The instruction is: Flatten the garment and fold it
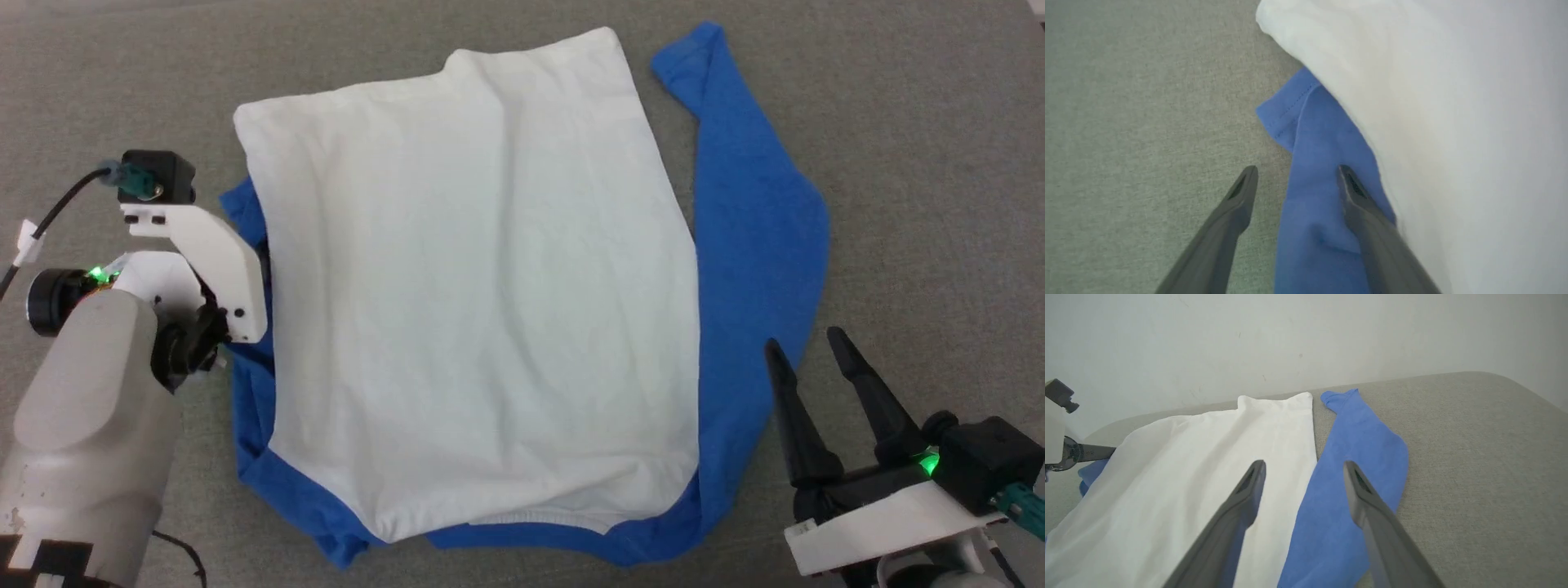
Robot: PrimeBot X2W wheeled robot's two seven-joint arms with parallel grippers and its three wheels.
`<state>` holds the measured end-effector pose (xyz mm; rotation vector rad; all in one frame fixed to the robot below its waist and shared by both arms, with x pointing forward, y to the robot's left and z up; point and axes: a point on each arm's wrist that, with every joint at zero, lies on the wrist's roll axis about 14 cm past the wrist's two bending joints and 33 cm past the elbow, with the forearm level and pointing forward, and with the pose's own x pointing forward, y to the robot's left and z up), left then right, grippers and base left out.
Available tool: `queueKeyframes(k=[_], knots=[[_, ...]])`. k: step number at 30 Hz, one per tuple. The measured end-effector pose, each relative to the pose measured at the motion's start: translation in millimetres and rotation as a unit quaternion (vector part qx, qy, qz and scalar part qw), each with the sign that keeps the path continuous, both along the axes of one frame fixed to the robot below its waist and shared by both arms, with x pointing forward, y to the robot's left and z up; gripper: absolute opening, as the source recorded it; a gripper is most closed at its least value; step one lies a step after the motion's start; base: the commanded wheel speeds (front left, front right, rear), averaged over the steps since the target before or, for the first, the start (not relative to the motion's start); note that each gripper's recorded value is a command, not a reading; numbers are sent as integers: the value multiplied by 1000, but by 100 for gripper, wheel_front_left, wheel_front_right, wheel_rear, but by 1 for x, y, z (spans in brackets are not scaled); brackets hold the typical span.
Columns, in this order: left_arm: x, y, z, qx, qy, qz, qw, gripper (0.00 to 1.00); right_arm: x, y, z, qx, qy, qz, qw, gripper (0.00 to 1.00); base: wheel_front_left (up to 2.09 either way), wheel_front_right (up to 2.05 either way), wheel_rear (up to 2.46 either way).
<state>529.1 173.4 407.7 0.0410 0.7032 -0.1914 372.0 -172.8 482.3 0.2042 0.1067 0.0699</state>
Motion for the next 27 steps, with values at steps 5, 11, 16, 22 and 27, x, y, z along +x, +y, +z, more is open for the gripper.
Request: queueKeyframes(k=[5,11,16,22,27], knots=[[-1,5,-26,50,91,-23,994,75,-1,-8,-11,3,17,-13,1000,100,0,0,0],[-3,-4,-35,76,167,-54,982,0,0,-11,-17,7,24,-20,999,100,0,0,0],[4,0,-25,68,120,-20,990,0,-1,-12,-16,9,24,-22,999,100,0,0,0],[15,31,14,46,-11,79,996,0,-8,-17,-5,8,9,-30,999,100,0,0,0],[20,28,75,35,-134,79,987,0,-20,-19,4,9,1,-33,999,100,0,0,0]])
